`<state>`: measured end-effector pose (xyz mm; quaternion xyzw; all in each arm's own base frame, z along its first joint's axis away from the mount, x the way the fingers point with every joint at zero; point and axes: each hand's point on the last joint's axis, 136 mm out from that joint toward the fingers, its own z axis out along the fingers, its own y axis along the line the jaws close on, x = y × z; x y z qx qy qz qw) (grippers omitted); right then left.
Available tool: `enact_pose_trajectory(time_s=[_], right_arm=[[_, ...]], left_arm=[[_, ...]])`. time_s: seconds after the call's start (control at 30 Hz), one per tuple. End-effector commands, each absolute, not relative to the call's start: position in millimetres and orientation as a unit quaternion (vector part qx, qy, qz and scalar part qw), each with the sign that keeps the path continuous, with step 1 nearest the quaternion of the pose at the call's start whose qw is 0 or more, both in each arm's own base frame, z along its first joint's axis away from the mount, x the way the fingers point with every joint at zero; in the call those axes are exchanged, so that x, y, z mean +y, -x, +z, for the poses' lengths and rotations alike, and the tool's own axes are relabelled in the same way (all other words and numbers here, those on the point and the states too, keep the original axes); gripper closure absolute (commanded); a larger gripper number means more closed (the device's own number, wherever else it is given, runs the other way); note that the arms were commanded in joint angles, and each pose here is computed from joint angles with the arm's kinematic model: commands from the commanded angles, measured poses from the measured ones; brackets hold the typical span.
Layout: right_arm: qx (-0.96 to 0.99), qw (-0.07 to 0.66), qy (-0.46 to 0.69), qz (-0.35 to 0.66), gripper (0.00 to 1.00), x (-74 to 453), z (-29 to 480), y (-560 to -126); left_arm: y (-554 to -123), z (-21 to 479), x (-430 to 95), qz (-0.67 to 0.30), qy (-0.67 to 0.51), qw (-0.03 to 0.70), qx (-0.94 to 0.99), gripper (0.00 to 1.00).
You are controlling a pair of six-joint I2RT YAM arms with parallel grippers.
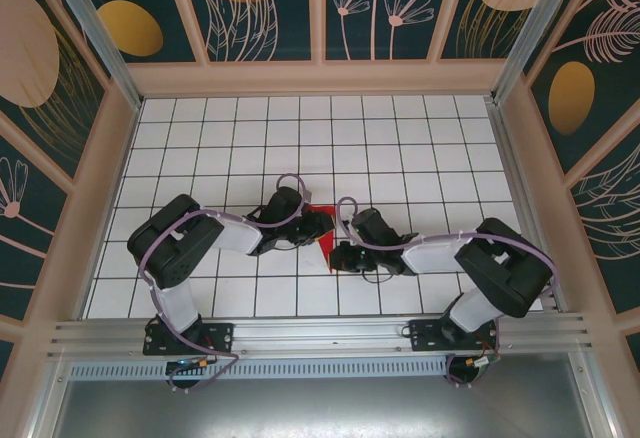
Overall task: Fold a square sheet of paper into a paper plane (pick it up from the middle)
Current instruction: Fold the wing for the fifth time at the center of the table.
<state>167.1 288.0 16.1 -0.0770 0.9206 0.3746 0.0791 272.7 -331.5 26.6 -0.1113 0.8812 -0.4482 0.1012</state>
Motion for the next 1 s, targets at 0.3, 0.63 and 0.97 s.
enact_pose_trajectory(time_s=[0.3,0.63,0.97], right_arm=[[0.948,0.067,0.088,0.299,0.90,259,21,-150],[0.896,0.149,-0.038,0.417,0.88,285,73,-198],[0.894,0.117,-0.045,0.430,0.89,308,62,-205]], left_arm=[[-260,-16,-299,-0.372,0.163,0.085,0.910,0.65],[-259,-5,-293,-0.398,0.218,0.095,0.886,0.65],[-254,4,-295,-0.429,0.284,0.098,0.852,0.65]])
